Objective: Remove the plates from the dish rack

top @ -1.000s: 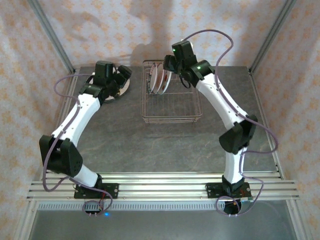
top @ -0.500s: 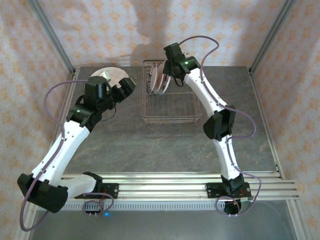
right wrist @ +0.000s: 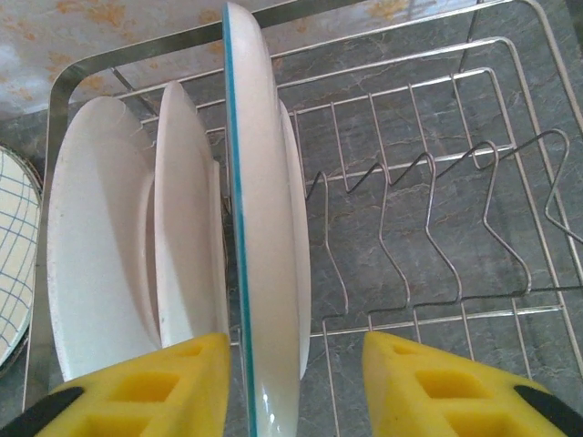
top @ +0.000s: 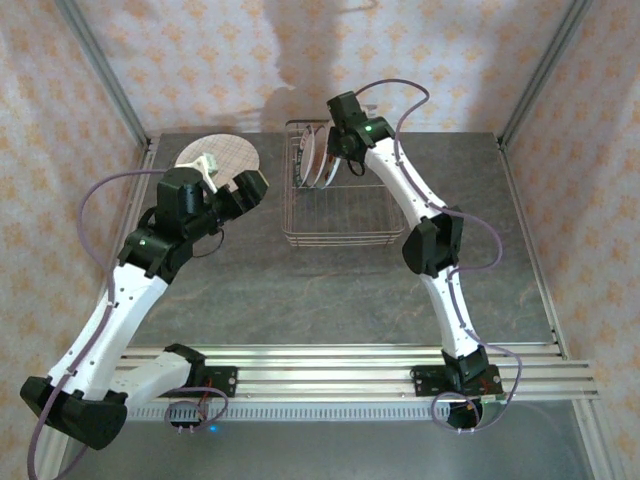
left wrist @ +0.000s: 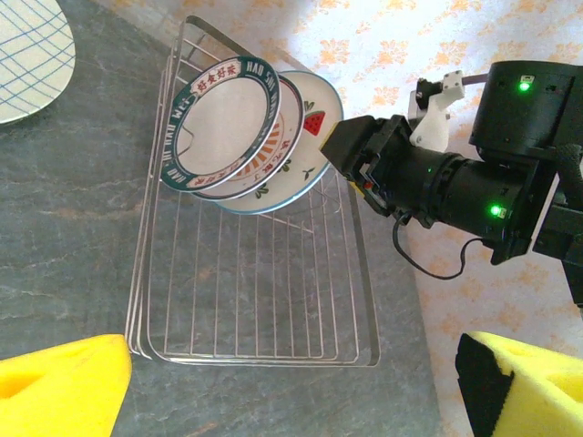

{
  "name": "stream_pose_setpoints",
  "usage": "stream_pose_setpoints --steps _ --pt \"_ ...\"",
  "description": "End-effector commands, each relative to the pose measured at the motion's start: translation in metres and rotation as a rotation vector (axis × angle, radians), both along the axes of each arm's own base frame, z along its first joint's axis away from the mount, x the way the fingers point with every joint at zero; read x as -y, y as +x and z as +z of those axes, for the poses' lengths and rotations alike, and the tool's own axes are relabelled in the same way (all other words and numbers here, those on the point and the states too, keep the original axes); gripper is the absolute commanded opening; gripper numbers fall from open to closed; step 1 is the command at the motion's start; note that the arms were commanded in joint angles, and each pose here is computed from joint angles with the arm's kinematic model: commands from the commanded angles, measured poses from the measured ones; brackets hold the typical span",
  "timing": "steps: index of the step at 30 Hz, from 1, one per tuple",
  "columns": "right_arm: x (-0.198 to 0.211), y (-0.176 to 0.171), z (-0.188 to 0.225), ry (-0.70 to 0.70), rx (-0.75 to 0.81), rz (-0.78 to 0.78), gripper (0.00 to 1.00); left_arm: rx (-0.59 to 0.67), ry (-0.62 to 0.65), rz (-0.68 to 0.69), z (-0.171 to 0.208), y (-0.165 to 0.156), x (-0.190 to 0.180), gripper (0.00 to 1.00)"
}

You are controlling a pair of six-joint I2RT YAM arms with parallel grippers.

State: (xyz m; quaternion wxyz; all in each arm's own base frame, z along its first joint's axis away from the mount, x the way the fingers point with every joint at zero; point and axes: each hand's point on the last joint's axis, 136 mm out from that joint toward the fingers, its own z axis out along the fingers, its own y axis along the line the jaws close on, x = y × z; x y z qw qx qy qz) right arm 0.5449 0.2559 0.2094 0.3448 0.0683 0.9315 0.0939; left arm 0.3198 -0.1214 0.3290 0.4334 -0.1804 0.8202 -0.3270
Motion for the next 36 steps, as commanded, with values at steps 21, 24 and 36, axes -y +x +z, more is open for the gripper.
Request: stream_pose_setpoints --steps 21,24,36 --pt "0.001 0.027 0.010 -0.006 0.110 -0.044 0.21 -0.008 0.014 -0.012 -0.003 -0.010 -0.001 0.92" --pt "0.001 0.027 0.017 -0.009 0.130 -0.058 0.16 -0.004 0.012 -0.012 -0.001 -0.009 -0.001 0.92" --pt "-0.003 0.027 0.026 -0.028 0.170 -0.088 0.01 -0.007 0.014 -0.010 -0.001 -0.009 -0.002 0.92"
